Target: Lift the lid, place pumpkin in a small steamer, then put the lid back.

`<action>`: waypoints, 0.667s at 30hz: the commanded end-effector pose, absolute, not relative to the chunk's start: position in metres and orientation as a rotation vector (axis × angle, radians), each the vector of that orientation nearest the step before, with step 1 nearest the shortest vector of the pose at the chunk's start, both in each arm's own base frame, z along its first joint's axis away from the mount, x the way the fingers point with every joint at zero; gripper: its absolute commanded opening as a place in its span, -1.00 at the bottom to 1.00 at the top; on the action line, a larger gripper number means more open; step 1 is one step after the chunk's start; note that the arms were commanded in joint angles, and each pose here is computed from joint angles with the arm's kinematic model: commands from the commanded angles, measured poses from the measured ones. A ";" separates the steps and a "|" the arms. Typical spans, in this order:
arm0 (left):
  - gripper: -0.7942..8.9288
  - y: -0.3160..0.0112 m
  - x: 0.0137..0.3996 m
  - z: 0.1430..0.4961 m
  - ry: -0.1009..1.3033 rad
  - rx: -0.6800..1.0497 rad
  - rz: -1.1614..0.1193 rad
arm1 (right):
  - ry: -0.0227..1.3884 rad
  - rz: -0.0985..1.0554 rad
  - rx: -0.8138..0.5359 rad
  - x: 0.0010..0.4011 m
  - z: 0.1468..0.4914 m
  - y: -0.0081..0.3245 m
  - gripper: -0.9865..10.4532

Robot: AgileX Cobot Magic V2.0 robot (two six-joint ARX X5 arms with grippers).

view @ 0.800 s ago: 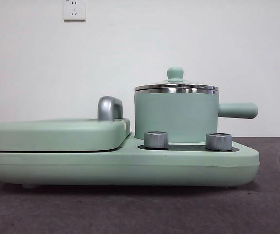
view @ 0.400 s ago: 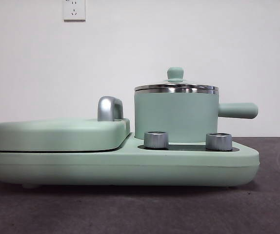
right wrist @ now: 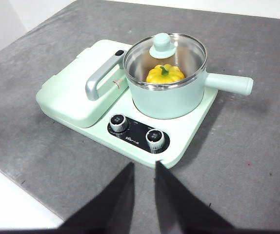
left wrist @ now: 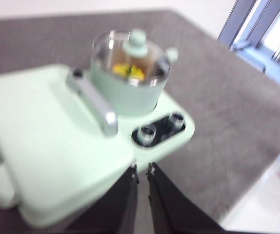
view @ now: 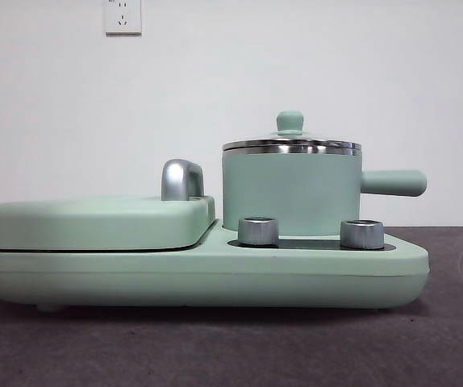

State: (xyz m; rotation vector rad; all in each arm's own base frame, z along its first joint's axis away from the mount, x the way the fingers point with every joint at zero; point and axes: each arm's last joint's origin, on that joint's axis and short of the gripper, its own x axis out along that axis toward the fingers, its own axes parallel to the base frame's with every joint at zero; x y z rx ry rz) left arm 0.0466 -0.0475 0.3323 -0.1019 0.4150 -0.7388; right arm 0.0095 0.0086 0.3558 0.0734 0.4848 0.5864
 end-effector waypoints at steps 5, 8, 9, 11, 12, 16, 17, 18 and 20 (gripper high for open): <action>-0.78 -0.048 0.046 0.341 0.356 -0.128 -0.752 | 0.467 0.593 0.091 0.009 0.359 0.009 -0.77; -0.78 -0.047 0.046 0.341 0.355 -0.128 -0.752 | 0.467 0.593 0.091 0.009 0.359 0.009 -0.77; -0.78 -0.047 0.046 0.341 0.355 -0.128 -0.752 | 0.467 0.593 0.091 0.009 0.359 0.009 -0.77; -0.78 -0.046 0.046 0.340 0.348 -0.130 -0.745 | 0.467 0.593 0.091 0.009 0.359 0.009 -0.77; -0.78 -0.044 0.044 0.340 0.343 -0.133 -0.734 | 0.467 0.593 0.091 0.009 0.359 0.009 -0.77; -0.78 -0.037 0.049 0.333 0.267 -0.106 -0.624 | 0.467 0.593 0.091 0.009 0.359 0.009 -0.77; -0.78 -0.035 0.051 0.328 0.242 -0.095 -0.583 | 0.467 0.593 0.091 0.009 0.359 0.009 -0.77; -0.78 -0.034 0.055 0.319 0.215 -0.085 -0.530 | 0.467 0.592 0.091 0.009 0.359 0.009 -0.77; -0.78 -0.030 0.064 0.298 0.164 -0.073 -0.428 | 0.467 0.593 0.091 0.009 0.359 0.009 -0.77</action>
